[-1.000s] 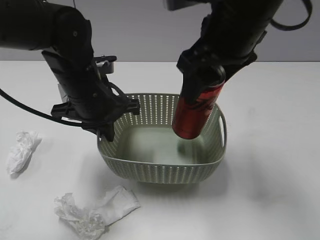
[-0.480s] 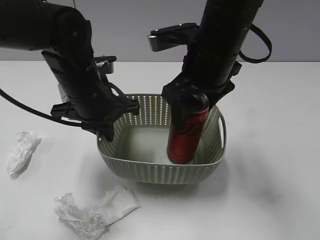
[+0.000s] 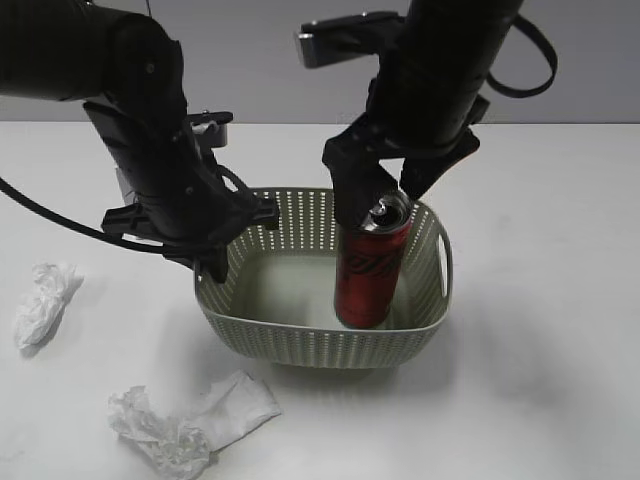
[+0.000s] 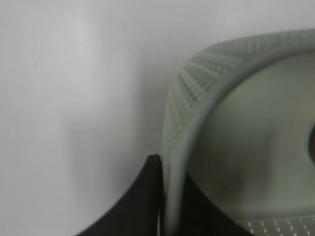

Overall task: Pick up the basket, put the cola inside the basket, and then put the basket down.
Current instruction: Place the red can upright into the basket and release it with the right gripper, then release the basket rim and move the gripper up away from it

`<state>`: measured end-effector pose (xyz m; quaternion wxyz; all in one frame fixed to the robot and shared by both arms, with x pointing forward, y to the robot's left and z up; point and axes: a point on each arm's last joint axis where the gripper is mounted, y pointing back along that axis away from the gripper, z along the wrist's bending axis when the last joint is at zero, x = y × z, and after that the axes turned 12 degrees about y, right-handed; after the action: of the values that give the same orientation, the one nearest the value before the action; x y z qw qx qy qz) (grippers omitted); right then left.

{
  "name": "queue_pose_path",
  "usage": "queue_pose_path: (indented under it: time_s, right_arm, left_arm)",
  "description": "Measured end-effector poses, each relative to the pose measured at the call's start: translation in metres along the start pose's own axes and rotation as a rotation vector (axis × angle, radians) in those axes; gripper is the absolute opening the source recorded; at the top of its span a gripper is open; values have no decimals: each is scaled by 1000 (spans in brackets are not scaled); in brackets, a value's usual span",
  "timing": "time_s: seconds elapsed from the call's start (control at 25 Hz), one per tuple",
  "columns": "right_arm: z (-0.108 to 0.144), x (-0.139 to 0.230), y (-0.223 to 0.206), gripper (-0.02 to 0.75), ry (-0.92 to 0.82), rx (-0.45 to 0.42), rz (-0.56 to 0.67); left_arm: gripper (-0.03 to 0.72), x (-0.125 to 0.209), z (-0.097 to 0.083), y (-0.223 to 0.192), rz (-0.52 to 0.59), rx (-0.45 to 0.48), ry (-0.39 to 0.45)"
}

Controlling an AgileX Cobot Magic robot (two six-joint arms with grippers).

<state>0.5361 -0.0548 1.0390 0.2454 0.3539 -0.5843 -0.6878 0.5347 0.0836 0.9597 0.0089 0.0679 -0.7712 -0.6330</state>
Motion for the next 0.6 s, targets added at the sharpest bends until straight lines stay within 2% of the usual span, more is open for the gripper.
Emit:
queue_pose_path:
  time_s: [0.36,0.44,0.6]
  right_arm:
    - [3,0,67,643,14,51,-183]
    - [-6,4,76,628,15,111,-190]
    - [-45,16,83,600,-27,259,-157]
  left_arm:
    - [-4,1,0,0,10,-2,3]
    - [-4,1,0,0,12,-3,4]
    - [-4,2,0,0,27,0,13]
